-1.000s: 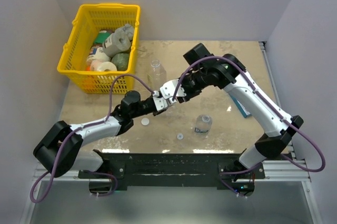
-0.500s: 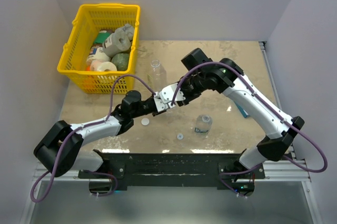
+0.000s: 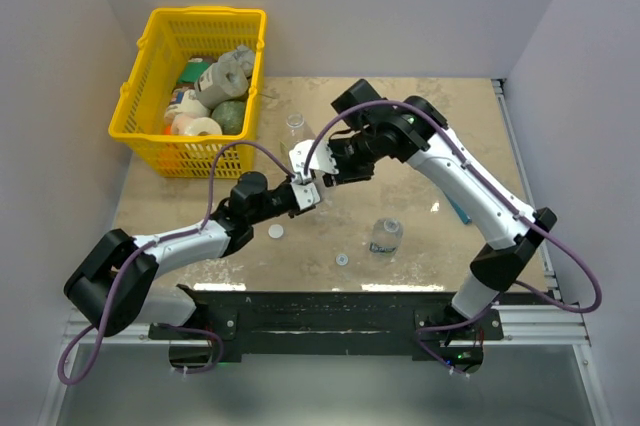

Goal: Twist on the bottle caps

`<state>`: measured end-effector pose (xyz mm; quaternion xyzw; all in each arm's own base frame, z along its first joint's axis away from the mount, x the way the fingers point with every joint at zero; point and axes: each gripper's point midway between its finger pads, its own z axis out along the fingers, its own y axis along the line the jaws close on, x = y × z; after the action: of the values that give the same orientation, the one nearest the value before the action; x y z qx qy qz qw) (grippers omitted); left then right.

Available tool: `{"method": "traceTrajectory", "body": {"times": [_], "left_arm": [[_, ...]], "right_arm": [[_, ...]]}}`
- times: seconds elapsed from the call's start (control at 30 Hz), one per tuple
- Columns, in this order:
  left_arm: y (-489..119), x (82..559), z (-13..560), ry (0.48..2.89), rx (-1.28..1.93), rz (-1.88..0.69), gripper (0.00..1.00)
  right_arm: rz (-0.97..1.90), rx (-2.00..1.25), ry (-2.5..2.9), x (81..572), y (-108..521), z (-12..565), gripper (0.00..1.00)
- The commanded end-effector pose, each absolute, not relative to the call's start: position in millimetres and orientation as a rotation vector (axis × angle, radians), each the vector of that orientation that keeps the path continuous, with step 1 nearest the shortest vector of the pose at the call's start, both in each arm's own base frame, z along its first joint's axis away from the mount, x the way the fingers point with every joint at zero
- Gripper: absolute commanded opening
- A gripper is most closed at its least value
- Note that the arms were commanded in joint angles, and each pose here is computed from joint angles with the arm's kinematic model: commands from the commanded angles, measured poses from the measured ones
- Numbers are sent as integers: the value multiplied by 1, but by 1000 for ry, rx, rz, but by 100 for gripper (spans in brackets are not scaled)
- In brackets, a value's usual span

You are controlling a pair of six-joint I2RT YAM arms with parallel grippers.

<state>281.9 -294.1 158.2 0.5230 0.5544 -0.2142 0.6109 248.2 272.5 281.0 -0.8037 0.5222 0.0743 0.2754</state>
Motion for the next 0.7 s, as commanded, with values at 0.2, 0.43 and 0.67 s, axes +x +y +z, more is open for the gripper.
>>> {"method": "traceTrajectory", "body": {"times": [0.2,0.43,0.67], "left_arm": [[-314,280,259,929,1072,-467,0],[-311,284,255,978,1013,-468,0],[-307,286,260,1032,914,-515,0]], "right_arm": [[328,-1886,1784,269,312,270,0],[408,-1748,1999,263,317,263,0],[433,-1530,2186,270,323,262,0]]}}
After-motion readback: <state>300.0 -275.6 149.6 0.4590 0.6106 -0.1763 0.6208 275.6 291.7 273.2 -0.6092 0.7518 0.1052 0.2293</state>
